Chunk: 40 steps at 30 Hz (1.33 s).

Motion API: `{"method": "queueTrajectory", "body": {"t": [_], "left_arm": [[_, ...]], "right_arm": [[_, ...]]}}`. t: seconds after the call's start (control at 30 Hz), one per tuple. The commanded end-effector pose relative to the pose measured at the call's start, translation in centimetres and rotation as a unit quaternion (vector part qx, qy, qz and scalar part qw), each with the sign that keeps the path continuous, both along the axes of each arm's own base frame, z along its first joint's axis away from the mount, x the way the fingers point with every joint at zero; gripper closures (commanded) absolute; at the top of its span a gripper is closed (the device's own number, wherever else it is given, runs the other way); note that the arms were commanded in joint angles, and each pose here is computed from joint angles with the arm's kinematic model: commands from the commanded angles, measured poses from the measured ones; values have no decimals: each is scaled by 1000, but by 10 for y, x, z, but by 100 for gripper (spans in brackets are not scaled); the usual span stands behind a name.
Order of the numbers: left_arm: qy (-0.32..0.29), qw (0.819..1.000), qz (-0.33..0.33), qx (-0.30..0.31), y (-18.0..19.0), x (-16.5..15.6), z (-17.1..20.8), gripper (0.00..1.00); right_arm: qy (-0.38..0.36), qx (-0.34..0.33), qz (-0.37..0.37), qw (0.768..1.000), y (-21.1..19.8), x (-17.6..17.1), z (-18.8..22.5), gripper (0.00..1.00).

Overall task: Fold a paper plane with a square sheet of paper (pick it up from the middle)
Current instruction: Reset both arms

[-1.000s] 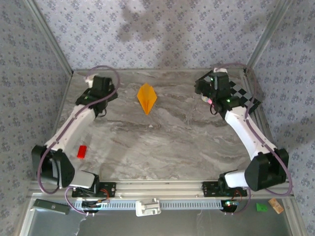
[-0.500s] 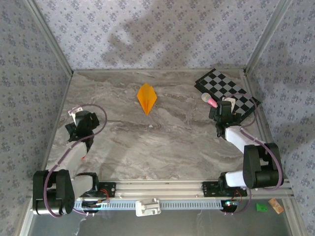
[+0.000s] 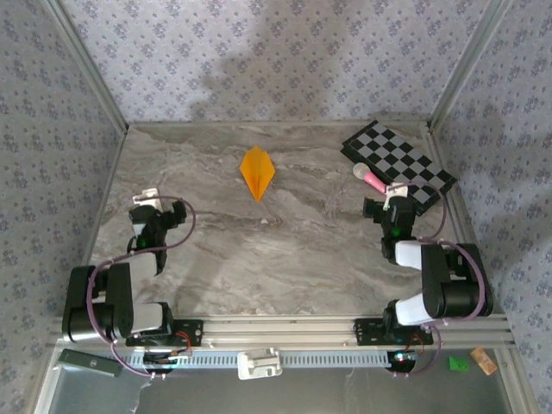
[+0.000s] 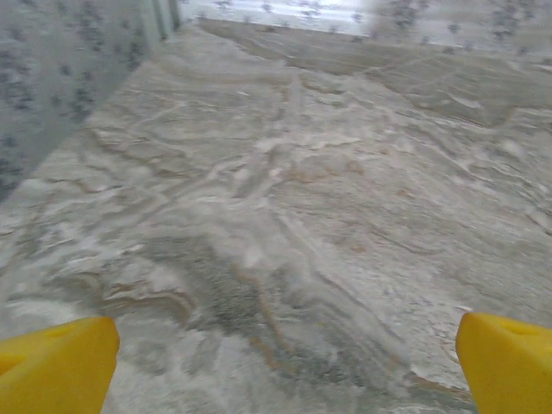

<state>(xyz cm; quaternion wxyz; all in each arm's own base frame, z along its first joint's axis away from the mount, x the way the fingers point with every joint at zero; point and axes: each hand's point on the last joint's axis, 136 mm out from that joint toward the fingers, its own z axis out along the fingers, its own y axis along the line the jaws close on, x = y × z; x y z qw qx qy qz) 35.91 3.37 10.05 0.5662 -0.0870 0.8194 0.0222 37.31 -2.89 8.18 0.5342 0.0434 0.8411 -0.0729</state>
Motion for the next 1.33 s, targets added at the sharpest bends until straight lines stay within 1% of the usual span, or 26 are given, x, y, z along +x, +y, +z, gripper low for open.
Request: {"method": "queueTrajectory", "body": {"t": [0.0,0.23,0.3,0.37,0.43,0.47,0.5,1.3], "left_arm": [[-47,997,-68,6,-20,14,15,0],[-29,997,-77,5,-22,26,-4,0],[-22,998,-67,3,-19,28,-7,0],[-16,998,-60,3,-16,29,-8,0],[2,999,-32,6,-9,36,-9,0],[15,999,-22,20,-8,37,-12,0],[16,999,-20,35,-12,38,-12,0],[17,999,-23,34,-13,38,-12,0]], "right_arm": [[-49,8,38,998,9,9,11,0],[-32,12,52,998,12,14,4,0],[-17,14,50,999,12,18,2,0],[-17,17,53,998,12,19,2,0],[-15,17,53,998,12,19,2,0],[-17,16,52,998,12,19,3,0],[-16,17,53,998,12,19,2,0],[-15,17,52,998,11,19,2,0]]}}
